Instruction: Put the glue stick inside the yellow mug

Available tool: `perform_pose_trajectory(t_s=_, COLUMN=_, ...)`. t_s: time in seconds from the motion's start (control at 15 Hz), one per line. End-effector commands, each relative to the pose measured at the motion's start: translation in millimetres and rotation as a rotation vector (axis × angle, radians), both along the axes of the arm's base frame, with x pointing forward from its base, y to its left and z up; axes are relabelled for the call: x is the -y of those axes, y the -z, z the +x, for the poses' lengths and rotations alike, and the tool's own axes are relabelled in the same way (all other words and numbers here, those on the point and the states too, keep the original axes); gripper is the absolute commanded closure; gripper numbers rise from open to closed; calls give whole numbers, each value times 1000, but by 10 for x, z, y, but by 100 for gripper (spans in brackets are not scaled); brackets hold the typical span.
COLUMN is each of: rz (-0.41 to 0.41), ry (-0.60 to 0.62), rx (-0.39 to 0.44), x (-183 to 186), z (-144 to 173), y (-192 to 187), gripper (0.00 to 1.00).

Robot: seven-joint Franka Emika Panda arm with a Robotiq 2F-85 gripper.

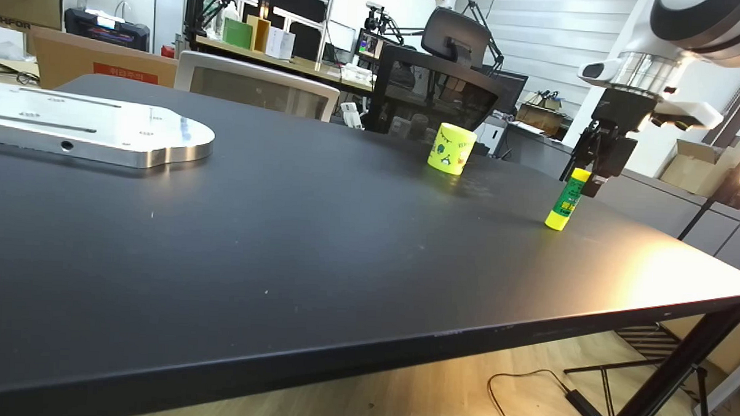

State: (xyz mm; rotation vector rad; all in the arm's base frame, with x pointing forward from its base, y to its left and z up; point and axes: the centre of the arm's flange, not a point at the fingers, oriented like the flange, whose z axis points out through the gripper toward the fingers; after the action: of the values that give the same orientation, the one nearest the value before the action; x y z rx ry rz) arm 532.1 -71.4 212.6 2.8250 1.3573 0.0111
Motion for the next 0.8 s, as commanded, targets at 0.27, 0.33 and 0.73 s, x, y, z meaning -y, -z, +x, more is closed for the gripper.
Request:
perform_pose_trajectory(t_s=0.27, rz=0, ry=19, rx=33, x=-36, z=61, y=45, gripper=68)
perform_pose_trajectory(t_s=0.33, rz=0, ry=21, rx=33, x=-31, z=63, y=41, gripper=75)
perform_pose_trajectory(t_s=0.73, rz=-34, ry=83, rx=15, x=77, z=116, y=-237, gripper=91)
